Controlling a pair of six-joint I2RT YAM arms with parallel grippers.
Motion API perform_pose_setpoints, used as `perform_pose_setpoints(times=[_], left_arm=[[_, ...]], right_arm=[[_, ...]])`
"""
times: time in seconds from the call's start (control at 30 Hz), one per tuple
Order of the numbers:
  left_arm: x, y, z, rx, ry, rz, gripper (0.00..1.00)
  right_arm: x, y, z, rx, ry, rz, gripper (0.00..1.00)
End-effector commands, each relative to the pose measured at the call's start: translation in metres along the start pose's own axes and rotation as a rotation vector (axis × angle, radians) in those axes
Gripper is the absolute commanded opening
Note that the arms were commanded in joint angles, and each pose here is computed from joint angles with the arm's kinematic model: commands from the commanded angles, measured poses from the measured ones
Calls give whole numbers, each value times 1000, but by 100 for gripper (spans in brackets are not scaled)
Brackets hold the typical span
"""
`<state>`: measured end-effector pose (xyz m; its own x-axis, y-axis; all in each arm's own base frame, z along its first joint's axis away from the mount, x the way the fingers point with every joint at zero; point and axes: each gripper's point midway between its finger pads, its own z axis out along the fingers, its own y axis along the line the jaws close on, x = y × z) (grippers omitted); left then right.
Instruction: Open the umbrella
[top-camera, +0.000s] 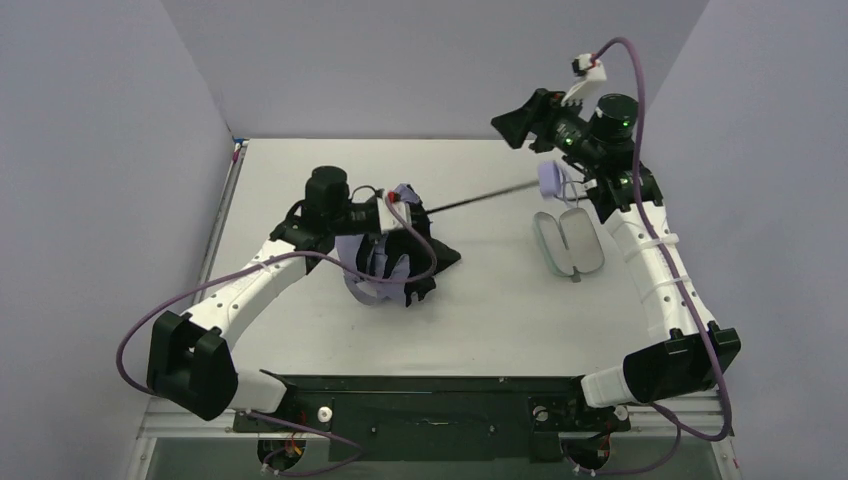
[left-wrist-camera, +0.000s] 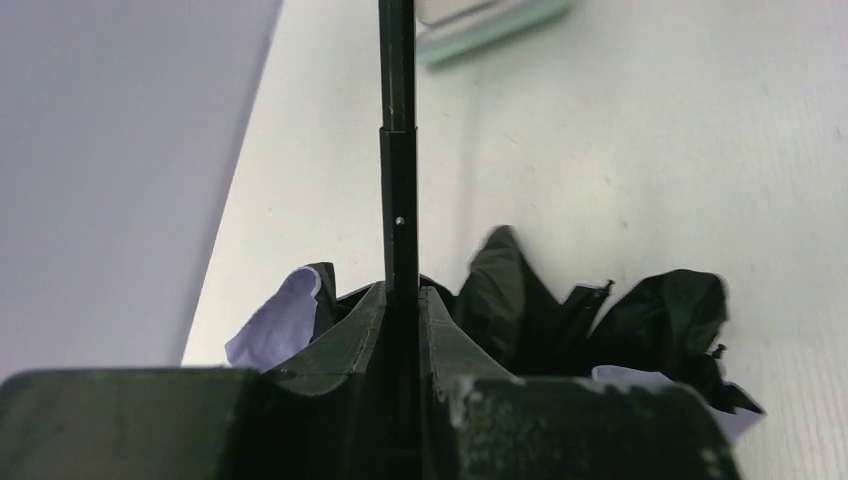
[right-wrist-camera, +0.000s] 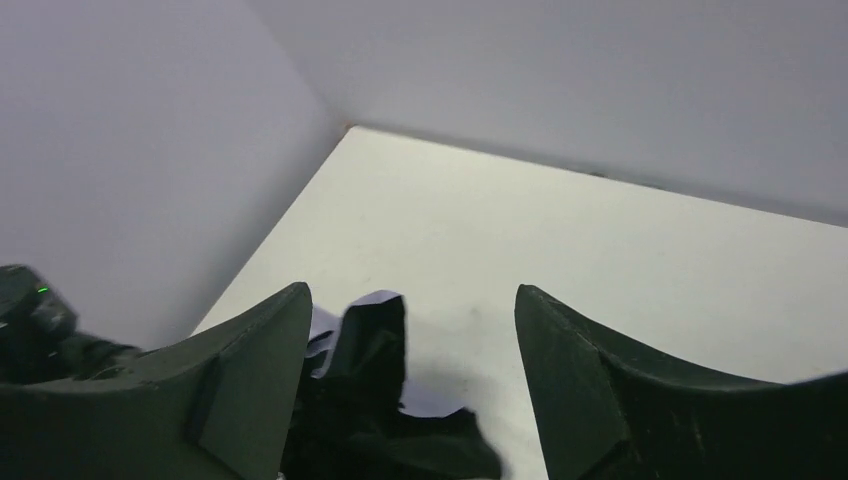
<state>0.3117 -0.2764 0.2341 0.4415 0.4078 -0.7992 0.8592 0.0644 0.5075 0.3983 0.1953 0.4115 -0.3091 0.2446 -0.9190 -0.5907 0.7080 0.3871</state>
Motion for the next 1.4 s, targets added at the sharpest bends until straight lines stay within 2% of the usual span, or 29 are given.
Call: perform_pose_setpoints(times=[0.0,0.03,0.07,0.1,0.13,0.23,0.47,0.6,0.73,0.9,1.0,1.1,1.17,1.2,1.23,1.27,1.33,1.37], left_arm=[[-77,88,-26,-180,-312,-256,0],[-73,97,-30,-195,-333,-375,0],[-85,113,-36,-228,-379,-370,0],[-83,120,-38,-233,-404,-478,0],[-94,130,-43,-252,-450,-473,0],[-105,145,-47,-258,-528,-591,0],[-117,146,-43,-213,-610,-768,0],[-132,131,-35,-151,-650,-795,0],[-145,116,-25,-109,-658,-781,0],[-152,109,-19,-88,-654,-767,0],[-157,104,-17,-60,-658,-750,0],[-165,92,-12,-18,-653,-706,0],[-169,86,-9,-6,-647,-690,0],[-169,85,-8,-1,-643,-695,0],[-168,85,-7,1,-640,-701,0],[-166,85,-6,1,-625,-715,0],[-160,87,-4,-13,-590,-727,0],[-159,89,-5,-29,-578,-707,6]], right_arm=[[-50,-43,-33,180,-183,29,69],[-45,-46,-38,195,-180,41,68],[-43,-50,-42,211,-182,44,68],[-34,-51,-45,216,-171,51,68],[-31,-49,-45,213,-167,55,68],[-13,-30,-43,167,-138,48,68],[-9,34,-18,21,-130,-87,70],[-34,69,2,-61,-172,-86,69],[-40,91,22,-129,-186,-75,68],[-31,111,37,-191,-165,-65,70],[-23,116,42,-196,-151,-70,74],[-17,108,47,-160,-141,-70,72],[-13,105,50,-149,-130,-67,61],[-11,105,50,-151,-124,-67,46],[-8,104,50,-150,-118,-70,36],[-8,105,49,-153,-119,-73,14],[-6,103,49,-149,-114,-81,0],[-7,103,49,-148,-115,-93,0]])
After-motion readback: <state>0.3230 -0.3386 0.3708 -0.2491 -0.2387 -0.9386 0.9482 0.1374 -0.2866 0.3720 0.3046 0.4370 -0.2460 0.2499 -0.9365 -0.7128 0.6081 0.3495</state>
